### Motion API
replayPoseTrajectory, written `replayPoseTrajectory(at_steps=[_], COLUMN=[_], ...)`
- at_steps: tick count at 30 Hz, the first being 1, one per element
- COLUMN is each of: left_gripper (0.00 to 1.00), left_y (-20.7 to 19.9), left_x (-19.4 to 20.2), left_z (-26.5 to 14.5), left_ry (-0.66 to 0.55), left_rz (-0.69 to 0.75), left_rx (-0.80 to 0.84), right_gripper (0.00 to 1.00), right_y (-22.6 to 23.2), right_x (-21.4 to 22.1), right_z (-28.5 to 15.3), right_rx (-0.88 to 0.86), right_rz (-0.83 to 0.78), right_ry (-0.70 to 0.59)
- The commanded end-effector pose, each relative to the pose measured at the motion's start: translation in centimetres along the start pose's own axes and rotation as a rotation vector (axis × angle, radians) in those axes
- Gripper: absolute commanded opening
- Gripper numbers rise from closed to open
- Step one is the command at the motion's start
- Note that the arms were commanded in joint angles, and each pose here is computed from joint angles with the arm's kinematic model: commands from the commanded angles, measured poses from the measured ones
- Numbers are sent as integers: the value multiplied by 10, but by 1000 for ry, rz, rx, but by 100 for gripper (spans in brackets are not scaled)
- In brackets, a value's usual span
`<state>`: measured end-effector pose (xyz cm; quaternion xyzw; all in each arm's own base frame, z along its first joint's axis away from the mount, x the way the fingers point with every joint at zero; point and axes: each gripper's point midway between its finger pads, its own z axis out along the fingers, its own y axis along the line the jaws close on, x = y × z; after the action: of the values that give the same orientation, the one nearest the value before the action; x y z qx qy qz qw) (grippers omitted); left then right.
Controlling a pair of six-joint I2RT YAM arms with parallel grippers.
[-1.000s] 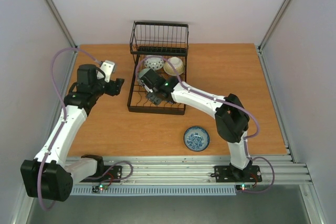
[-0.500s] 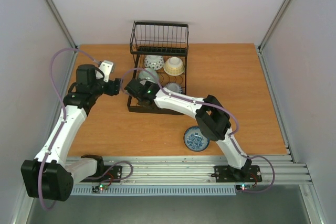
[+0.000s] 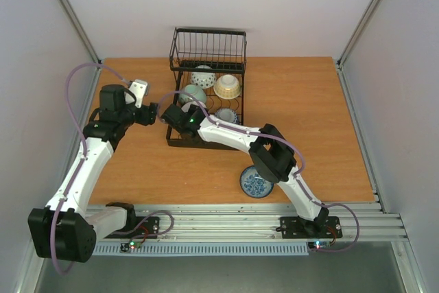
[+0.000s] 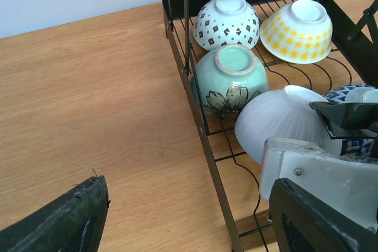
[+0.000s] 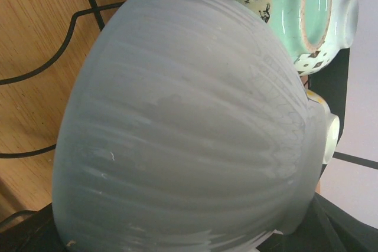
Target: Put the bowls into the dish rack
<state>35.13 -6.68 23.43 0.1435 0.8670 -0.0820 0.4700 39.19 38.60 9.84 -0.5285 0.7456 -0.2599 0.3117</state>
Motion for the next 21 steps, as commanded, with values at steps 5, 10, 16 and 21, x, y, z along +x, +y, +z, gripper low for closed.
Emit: replayPoseTrajectory(at_steps=[5,10,16,21], left_gripper=[76,76,76,76], left_y=[-3,-3,-4,-4], left_x=[-10,-10,-10,-10], left_z=[4,4,2,2], left_ry=[-49,-48,-52,-52], left_rz=[4,7,8,9], left_rx=[20,23,23,24], right_gripper=[73,90,99,99], right_y=[-2,0,0,3], right_x=[-11,-16,-20,-26], right_z=[-8,-21,-34,-49], right_rx=[-10,-77,-136,-205], right_rz=[22,63,88,114], right_ry=[-33,-71,-108,-150])
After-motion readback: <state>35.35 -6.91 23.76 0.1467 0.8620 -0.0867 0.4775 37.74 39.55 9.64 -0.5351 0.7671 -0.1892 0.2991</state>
